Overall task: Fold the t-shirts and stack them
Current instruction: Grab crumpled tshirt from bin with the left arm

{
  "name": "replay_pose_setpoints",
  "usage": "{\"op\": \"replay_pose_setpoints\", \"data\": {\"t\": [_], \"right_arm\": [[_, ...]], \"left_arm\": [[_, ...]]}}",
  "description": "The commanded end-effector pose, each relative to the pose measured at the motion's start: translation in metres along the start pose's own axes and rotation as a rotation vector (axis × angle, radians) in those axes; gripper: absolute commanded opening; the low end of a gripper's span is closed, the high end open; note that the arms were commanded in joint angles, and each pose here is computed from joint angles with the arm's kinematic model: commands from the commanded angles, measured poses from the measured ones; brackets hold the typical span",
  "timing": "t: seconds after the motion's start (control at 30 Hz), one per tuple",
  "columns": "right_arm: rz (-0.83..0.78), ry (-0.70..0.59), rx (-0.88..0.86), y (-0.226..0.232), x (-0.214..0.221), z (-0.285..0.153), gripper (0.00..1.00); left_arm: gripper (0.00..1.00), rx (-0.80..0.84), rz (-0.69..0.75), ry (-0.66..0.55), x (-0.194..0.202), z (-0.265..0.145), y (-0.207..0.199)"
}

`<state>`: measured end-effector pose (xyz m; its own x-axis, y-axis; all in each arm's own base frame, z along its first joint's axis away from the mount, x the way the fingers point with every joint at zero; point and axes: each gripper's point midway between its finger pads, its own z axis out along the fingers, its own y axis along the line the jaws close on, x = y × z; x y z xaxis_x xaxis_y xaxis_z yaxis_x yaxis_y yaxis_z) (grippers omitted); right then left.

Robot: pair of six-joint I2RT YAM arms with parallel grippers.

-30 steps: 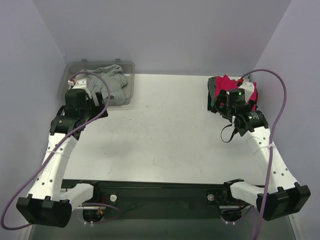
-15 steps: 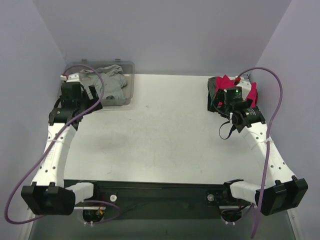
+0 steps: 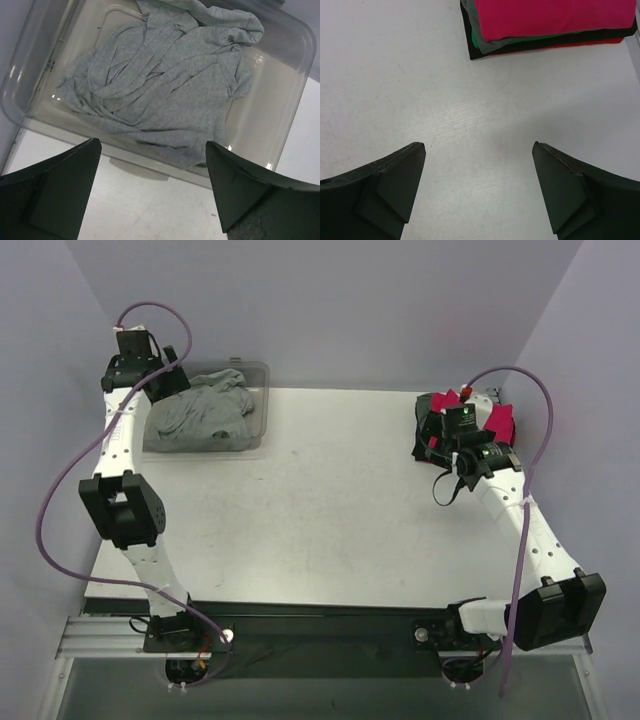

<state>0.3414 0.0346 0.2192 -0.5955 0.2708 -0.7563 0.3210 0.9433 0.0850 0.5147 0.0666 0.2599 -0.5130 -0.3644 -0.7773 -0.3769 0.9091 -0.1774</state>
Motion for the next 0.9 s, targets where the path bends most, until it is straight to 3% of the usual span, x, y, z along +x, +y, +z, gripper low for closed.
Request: {"op": "replay_pose_setpoints", "data": {"t": [0.0,0.3,0.5,0.73,0.83,0.87], "right_arm": [[0.017,-0.022,-0.033,0.014,-0.019,0.002,0.93],[-0.009,0.007,-0.075,0.036,-0.035,0.017,0.93],[-0.044,0.039,-0.073,0.04,-0.037,0.02,0.93],[-0.053,0.063,-0.052,0.035,-0.039,0.021,0.93],[-0.048,0.071,-0.051,0.035,-0.039,0.023,0.93],[-0.047,0.072,-0.05,0.036,-0.039,0.024,0.93]], "left_arm": [[0.97,0.0,0.041,0.08,0.006,0.026,-0.005],[0.97,-0.058,0.044,0.108,0.026,0.106,-0.002],[0.97,-0.147,0.063,0.164,0.063,0.16,0.016],[0.97,-0.137,0.07,0.179,0.081,0.189,0.018],[0.85,-0.105,0.073,0.185,0.087,0.196,0.013],[0.65,-0.099,0.074,0.187,0.088,0.198,0.013]]}}
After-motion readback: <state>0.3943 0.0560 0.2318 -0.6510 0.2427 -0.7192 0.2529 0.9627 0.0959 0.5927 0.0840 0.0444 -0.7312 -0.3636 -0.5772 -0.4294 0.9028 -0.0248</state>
